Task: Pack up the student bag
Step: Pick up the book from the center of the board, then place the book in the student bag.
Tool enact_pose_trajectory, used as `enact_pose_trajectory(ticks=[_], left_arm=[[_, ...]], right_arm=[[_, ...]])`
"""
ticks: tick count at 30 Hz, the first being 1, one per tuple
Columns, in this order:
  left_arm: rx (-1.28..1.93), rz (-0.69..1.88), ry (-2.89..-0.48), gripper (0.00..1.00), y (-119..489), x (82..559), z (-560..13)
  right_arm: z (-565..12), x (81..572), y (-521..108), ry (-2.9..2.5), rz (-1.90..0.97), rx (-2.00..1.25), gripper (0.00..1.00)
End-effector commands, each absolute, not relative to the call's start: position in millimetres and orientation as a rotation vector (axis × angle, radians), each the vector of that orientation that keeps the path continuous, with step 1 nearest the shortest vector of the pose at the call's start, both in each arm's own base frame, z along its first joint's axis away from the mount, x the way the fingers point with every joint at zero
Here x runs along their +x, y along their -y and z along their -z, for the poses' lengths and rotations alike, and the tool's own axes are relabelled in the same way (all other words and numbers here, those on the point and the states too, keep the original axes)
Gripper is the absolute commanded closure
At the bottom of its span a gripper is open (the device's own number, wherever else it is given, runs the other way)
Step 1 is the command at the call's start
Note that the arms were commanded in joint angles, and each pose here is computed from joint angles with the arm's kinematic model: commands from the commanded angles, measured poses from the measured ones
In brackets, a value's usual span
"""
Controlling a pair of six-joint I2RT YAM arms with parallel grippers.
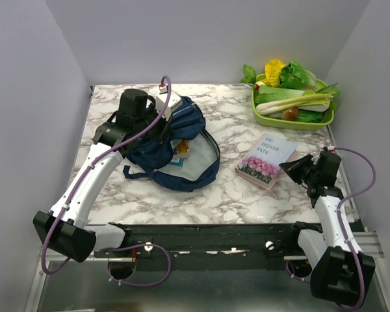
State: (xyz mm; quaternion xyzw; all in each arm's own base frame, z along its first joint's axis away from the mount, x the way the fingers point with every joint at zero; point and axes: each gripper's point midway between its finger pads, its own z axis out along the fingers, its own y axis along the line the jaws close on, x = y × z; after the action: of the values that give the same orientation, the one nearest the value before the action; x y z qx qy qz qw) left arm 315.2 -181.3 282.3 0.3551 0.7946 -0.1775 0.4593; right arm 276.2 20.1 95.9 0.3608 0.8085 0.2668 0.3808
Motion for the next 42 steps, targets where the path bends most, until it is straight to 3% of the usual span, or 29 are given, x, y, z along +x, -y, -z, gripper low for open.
enact_pose_trajectory(ticks=[1, 10, 27, 38, 42], left_arm=[[0.816, 0.434, -1.739, 1.0, 190, 327, -350], [0.815, 0.426, -1.723, 1.0, 189, 327, -353], [0.76, 0.442, -1.721, 1.0, 192, 334, -371], [0.765, 0.492, -1.694, 1.0, 205, 341, -379], [0.772, 0.501, -1.688, 1.0, 208, 341, -380]], right_arm=[[-133, 274, -33, -2.006, -0.783, 0.838, 0.99], [-149, 275, -45, -1.975, -0.874, 0.786, 0.99], [-259, 263, -102, -1.862, -1.265, 0.477, 0.99], [-295, 261, -193, -1.882, -1.62, 0.347, 0.99], [-281, 267, -212, -1.928, -1.694, 0.395, 0.99]])
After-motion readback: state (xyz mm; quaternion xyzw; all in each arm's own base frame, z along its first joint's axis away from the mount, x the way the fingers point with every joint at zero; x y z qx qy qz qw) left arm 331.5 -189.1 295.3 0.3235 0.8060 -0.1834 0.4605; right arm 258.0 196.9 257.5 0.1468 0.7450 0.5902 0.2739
